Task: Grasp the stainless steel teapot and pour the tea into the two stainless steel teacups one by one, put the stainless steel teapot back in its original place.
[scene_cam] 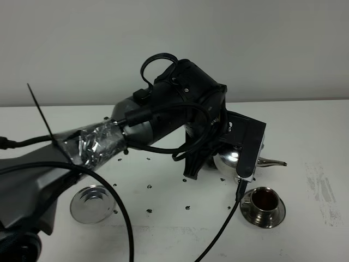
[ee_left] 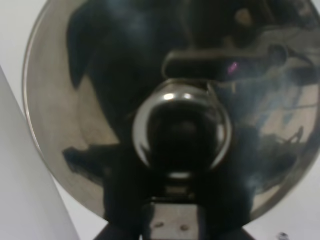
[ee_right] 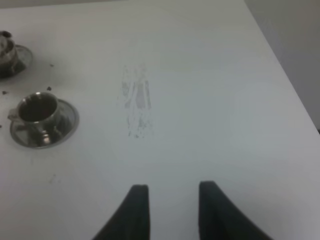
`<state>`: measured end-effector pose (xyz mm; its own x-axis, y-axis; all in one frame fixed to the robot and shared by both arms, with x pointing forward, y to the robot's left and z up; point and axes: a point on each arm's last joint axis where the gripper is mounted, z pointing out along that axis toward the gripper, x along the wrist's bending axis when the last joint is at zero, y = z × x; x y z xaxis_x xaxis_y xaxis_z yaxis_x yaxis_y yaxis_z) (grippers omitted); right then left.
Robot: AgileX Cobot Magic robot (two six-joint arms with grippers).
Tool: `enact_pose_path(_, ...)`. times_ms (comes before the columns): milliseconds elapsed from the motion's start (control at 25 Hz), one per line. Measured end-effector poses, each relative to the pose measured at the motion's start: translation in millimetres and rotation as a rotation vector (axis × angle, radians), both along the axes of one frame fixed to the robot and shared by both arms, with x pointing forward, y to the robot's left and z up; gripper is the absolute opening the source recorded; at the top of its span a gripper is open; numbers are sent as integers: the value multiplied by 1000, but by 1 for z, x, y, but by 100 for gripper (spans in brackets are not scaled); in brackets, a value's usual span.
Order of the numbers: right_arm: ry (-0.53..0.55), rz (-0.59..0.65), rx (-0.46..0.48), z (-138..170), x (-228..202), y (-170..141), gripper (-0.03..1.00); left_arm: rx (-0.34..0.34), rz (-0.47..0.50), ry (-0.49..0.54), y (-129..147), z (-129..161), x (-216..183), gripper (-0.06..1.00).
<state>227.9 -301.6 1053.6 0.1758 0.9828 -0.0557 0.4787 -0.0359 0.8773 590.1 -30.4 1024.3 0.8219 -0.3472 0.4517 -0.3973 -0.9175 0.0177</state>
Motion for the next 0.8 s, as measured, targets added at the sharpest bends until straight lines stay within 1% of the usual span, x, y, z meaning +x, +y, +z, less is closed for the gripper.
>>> enact_pose_path(200,0,0,0,0,0,0,23,-22,32,78,25,6,-18,21)
enact_pose_path(400,0,0,0,0,0,0,23,-39,91,171,55,1,-41,21)
enact_pose_path(480,0,0,0,0,0,0,23,-58,140,209,65,-1,-47,21)
enact_pose_path(640,0,0,0,0,0,0,23,-74,248,292,75,-16,-54,21)
enact_pose_path(800,0,0,0,0,0,0,23,-101,329,312,81,-32,-55,21)
